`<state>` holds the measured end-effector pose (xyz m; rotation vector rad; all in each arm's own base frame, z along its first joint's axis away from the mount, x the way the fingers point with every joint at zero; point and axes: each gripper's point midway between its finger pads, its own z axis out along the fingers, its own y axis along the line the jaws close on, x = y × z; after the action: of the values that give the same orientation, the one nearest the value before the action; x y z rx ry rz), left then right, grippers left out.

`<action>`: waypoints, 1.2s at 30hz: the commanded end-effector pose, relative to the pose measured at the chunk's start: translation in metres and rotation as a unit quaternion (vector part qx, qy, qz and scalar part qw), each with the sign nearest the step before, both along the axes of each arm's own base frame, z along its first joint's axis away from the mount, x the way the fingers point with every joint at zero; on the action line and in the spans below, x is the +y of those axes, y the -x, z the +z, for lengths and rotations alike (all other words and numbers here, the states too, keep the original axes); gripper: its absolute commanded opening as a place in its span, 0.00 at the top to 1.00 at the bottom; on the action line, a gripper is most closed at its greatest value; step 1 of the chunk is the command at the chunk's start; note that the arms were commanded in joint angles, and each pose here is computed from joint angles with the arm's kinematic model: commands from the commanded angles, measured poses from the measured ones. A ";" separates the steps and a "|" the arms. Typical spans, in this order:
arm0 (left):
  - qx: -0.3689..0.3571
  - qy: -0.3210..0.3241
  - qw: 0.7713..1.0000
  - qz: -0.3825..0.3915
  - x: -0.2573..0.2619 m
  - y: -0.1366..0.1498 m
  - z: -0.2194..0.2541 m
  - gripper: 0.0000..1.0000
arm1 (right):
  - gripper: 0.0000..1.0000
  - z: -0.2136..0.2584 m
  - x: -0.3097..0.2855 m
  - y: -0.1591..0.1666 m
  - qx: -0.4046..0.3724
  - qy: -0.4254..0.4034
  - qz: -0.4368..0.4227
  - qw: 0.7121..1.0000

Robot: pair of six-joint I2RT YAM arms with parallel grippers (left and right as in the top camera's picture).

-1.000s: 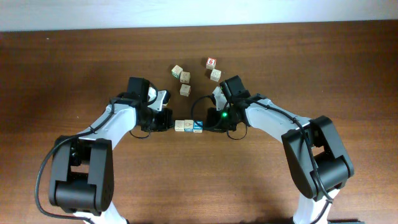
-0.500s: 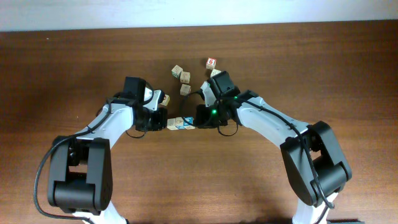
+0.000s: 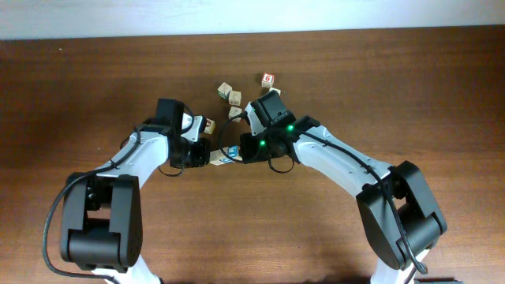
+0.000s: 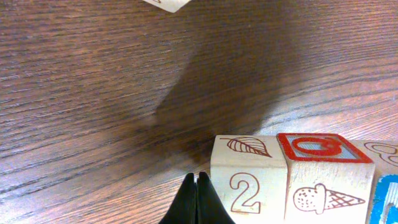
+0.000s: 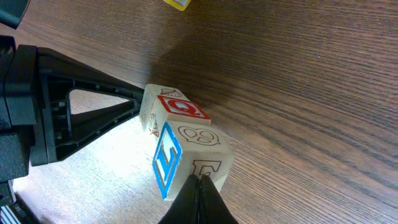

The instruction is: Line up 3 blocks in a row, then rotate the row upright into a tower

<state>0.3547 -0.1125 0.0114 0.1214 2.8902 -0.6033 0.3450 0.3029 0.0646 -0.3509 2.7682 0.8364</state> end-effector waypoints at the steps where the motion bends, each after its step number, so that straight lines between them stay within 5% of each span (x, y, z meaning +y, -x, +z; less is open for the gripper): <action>1: 0.012 0.095 0.993 -0.069 -0.056 0.021 0.017 1.00 | 0.96 0.014 0.033 0.016 -0.005 -0.033 0.046 0.998; 20: 0.012 0.084 0.993 -0.078 -0.061 0.024 0.015 1.00 | 0.96 0.017 0.037 0.017 -0.012 -0.033 0.049 0.998; 30: -0.099 -0.034 0.994 -0.001 0.011 -0.065 0.094 1.00 | 0.96 0.018 0.013 -0.011 -0.029 -0.027 0.013 0.999; 36: -0.104 -0.053 0.993 0.008 0.019 -0.068 0.095 1.00 | 0.96 0.024 0.015 -0.017 -0.042 -0.029 0.016 0.999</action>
<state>0.4165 -0.0988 0.0902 0.1482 2.7633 -0.4403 0.3561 0.3198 0.0942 -0.4038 2.6622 0.9165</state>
